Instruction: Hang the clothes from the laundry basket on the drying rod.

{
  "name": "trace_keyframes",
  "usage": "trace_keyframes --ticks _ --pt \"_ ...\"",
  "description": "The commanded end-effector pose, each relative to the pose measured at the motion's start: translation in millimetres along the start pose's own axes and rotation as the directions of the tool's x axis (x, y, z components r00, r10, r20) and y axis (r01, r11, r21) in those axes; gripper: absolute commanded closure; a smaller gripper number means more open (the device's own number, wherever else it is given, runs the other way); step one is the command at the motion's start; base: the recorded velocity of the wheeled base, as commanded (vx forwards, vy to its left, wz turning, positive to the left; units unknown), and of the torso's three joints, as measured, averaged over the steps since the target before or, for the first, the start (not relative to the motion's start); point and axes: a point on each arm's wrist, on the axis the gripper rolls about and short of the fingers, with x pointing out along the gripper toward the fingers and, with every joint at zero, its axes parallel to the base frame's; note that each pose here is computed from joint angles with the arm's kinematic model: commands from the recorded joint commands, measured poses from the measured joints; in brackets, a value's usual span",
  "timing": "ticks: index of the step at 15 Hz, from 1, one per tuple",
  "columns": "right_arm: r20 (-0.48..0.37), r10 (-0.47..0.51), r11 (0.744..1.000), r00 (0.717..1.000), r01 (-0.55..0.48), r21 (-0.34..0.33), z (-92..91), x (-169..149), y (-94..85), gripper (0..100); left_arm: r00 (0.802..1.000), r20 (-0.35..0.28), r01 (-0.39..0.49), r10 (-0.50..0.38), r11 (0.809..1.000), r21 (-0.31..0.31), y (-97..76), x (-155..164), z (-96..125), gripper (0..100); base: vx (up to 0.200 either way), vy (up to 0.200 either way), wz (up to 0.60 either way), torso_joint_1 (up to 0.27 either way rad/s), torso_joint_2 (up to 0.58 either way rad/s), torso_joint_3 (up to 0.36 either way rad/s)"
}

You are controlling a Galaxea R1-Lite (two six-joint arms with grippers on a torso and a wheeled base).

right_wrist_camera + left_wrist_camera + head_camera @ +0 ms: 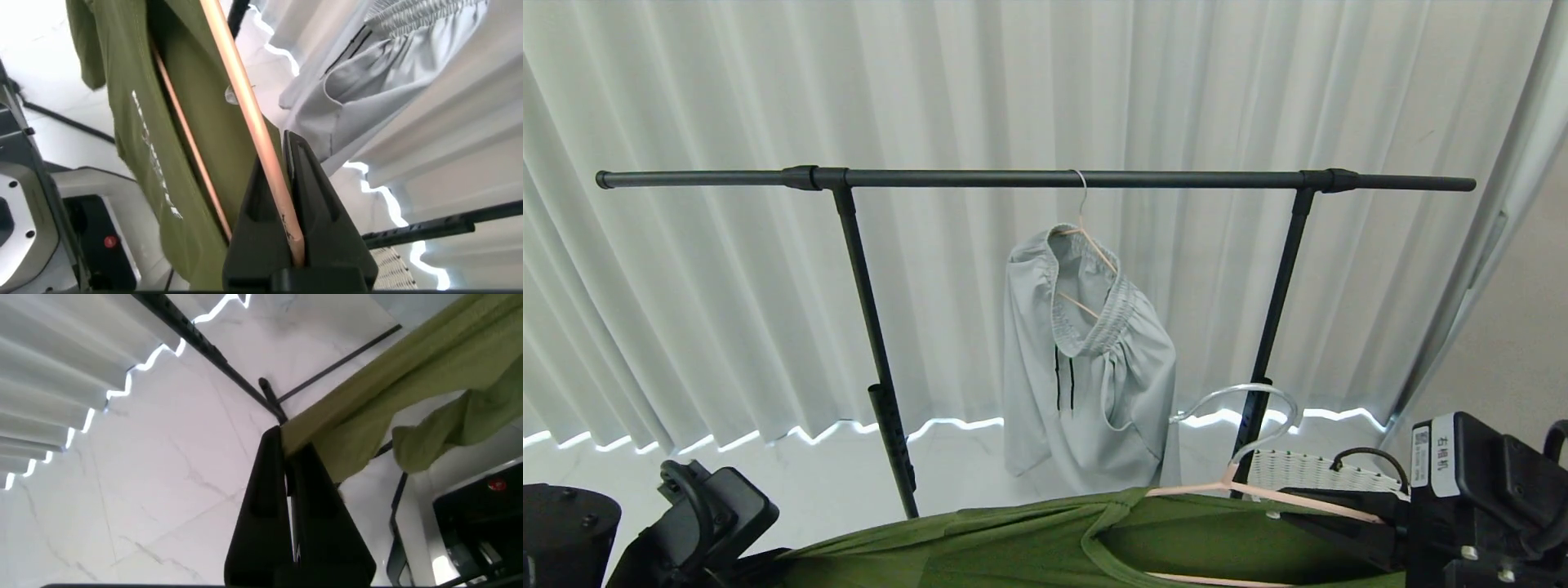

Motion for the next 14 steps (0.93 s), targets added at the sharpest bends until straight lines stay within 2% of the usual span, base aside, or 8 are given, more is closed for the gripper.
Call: trace_keyframes --ticks 1,4,7,9,10,13,14 --pt "0.003 -0.002 1.000 1.000 0.002 -0.001 0.5 -0.6 -0.1 100 1.000 0.026 0.007 -0.007 1.000 0.011 -2.0 -4.4 -1.5 0 0.000 0.000 0.00 0.000 0.00 0.000" --pt "-0.002 -0.020 1.000 1.000 0.020 0.000 0.4 -0.9 -0.7 100 0.999 0.036 0.014 -0.015 1.000 0.018 -3.4 -5.8 -1.5 0 0.000 0.000 0.00 0.000 0.00 0.000" --pt "-0.028 -0.094 0.996 0.995 0.094 0.005 -1.4 -4.9 -4.1 100 0.996 0.075 0.037 -0.040 0.999 0.036 -6.1 -10.3 0.8 0 0.000 0.000 0.00 0.000 0.00 0.000" --pt "-0.129 -0.197 0.979 0.972 0.201 0.021 -10.4 -14.7 -10.9 100 0.994 0.098 0.052 -0.056 0.997 0.052 -7.9 -12.7 3.5 0 0.000 0.000 0.00 0.000 0.00 0.000" --pt "-0.190 -0.251 0.965 0.949 0.260 0.027 -16.3 -23.0 -14.0 100 0.993 0.102 0.054 -0.059 0.997 0.056 -8.2 -13.1 4.0 0 0.000 0.000 0.00 0.000 0.00 0.000" --pt "-0.363 -0.385 0.903 0.848 0.428 0.043 -34.9 -52.6 -19.3 100 0.992 0.109 0.054 -0.060 0.997 0.057 -8.2 -14.1 4.4 0 0.000 0.000 0.00 0.000 0.00 0.000" --pt "-0.396 -0.407 0.886 0.823 0.460 0.047 -38.5 -59.2 -19.8 100 0.992 0.110 0.053 -0.059 0.997 0.057 -8.1 -14.3 4.3 0 0.000 0.000 0.00 0.000 0.00 0.000"
